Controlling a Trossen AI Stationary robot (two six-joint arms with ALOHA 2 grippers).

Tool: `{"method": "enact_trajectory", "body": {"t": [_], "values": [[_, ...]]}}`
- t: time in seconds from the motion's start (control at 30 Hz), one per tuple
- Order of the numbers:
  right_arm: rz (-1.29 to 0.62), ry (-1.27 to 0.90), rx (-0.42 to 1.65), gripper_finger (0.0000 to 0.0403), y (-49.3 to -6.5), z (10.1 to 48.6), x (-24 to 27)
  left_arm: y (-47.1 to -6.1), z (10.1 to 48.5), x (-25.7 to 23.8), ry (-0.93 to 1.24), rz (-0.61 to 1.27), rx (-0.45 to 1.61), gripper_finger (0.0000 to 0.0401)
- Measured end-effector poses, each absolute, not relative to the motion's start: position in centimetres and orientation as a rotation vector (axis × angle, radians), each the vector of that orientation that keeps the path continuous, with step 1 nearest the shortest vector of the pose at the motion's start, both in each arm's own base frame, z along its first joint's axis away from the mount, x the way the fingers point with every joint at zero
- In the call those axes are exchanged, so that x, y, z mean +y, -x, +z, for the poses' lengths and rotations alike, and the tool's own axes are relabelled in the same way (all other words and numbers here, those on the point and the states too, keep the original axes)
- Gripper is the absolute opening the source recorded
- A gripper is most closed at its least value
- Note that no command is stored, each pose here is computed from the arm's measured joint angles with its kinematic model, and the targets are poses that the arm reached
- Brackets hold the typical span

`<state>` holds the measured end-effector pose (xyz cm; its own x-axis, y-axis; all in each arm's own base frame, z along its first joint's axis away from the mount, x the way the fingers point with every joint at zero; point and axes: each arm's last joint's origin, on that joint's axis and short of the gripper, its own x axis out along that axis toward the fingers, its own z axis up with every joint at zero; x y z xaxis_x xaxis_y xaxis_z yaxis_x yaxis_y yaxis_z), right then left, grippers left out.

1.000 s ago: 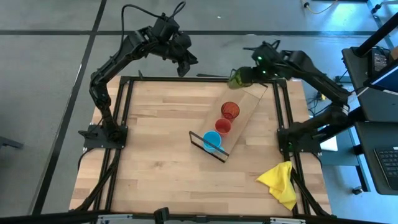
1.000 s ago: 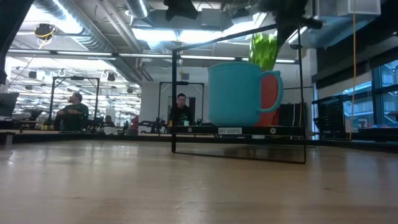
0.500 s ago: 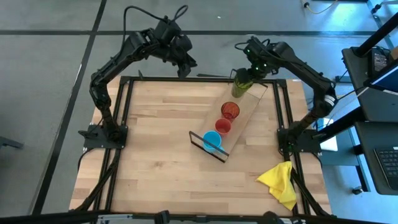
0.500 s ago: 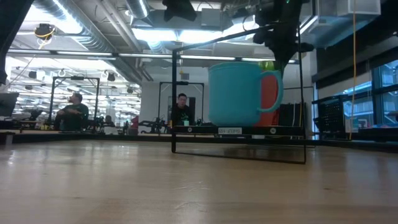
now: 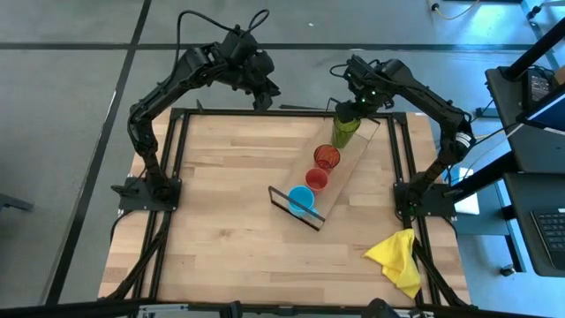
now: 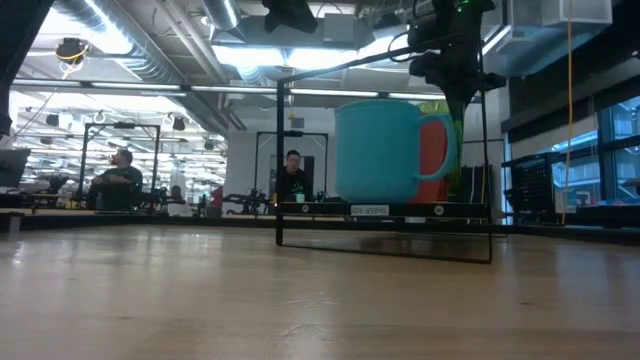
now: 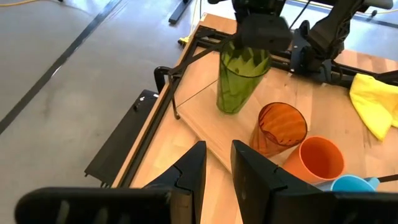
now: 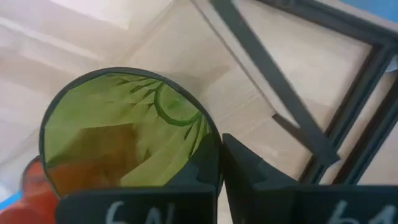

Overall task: Stack small to large cups/mugs on shelf
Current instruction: Put the green cup on the shelf

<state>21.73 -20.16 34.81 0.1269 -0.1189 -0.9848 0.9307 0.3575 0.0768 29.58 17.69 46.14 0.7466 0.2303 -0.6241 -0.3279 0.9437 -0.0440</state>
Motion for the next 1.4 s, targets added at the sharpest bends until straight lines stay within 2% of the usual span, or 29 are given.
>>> {"method": "enact_trajectory", "body": {"t": [0.23,0.53,0.7,1.1,1.23,1.4], "values": [[-0.885,-0.927,1.171,0.0012,-21.8,35.0,-19.9,-29.6,46.2,17.7,0.151,0.307,0.653,0.0069],[-0.852,-0.955,1.245,0.0014,-21.8,32.4,-19.9,-29.6,46.2,17.7,0.151,0.308,0.653,0.0069],[-0.849,-0.938,1.191,0.0015,-22.2,32.5,-20.2,-29.6,46.2,17.7,0.151,0.309,0.653,0.0069],[-0.868,-0.92,1.228,0.0016,-21.9,32.5,-20.1,-29.6,46.2,17.7,0.146,0.323,0.656,0.0069],[-0.867,-0.918,1.228,0.0027,-21.9,32.5,-20.1,-29.6,46.2,17.7,0.146,0.323,0.656,0.0069],[-0.859,-0.91,1.228,0.0061,-21.9,32.5,-20.1,-29.6,46.2,17.7,0.147,0.323,0.656,0.0069]]}}
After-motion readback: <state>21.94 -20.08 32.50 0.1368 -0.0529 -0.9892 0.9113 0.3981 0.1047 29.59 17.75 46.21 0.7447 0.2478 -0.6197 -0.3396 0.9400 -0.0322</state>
